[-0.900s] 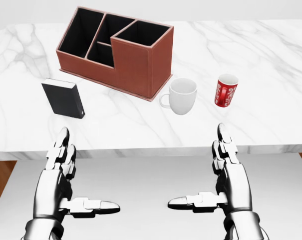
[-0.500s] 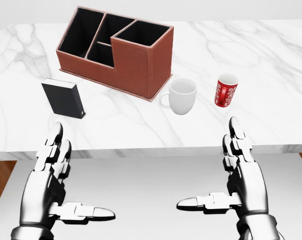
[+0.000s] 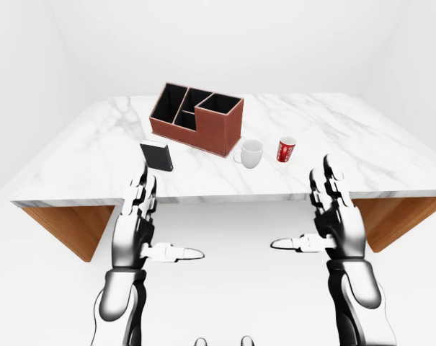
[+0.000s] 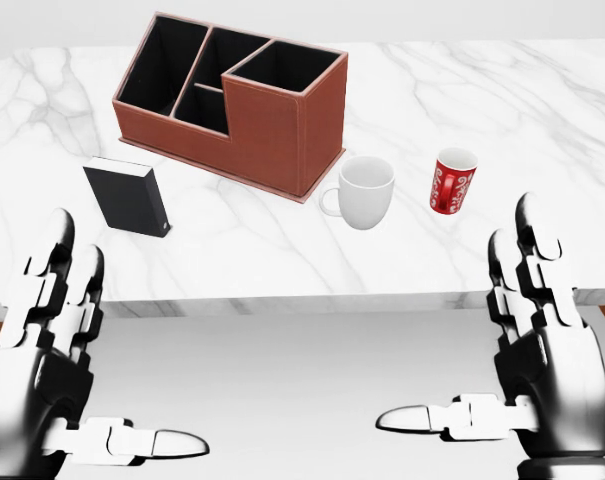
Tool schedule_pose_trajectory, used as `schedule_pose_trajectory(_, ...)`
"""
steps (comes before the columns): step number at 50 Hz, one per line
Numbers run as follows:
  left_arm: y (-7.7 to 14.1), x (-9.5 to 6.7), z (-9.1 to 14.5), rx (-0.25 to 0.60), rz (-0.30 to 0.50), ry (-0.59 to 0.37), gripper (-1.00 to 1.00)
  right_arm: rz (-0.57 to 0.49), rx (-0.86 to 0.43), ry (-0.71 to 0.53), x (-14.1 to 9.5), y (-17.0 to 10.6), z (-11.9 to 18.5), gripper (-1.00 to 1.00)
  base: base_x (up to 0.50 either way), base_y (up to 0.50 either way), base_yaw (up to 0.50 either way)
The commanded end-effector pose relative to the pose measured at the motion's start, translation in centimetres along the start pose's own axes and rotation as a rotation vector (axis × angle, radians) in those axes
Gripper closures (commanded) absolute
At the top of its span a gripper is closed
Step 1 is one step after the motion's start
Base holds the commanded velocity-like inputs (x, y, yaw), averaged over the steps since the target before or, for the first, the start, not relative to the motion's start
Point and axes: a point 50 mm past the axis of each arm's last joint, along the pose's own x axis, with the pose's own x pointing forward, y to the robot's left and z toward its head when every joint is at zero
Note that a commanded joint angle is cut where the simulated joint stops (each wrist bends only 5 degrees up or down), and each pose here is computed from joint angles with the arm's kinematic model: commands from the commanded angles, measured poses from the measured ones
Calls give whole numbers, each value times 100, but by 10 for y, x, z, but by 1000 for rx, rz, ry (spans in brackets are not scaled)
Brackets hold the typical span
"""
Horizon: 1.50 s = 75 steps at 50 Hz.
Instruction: Pick up the red mug and place it to the right of the caddy.
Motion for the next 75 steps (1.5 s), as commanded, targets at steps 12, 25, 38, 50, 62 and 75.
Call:
schedule_pose_trajectory(12, 3, -8, 25, 8, 7, -95, -100, 22, -16, -114, -14, 1, 32, -100, 3, 0, 0)
schedule_pose_trajectory(25, 4, -9, 27, 9, 7, -103, -100, 19, 16, -124, -14, -2, 33, -100, 50, 0, 0)
schedule_pose_trajectory(38, 3, -14, 12, -3, 6, -26, -100, 29, 21, -132, -16, -1, 36, -100, 50, 0, 0)
schedule_pose_trajectory(50, 3, -16, 15, 0, 4, -35, -100, 31, 24, -142, -16, -2, 38, -100, 50, 0, 0)
schedule_pose_trajectory(62, 3, -18, 21, 2, 3, -56, -100, 29, 22, -144, -16, -3, 38, -100, 50, 0, 0)
schedule_pose_trajectory(75, 4, -19, 24, 2, 5, -67, -100, 29, 18, -139, -16, -3, 37, -100, 50, 0, 0)
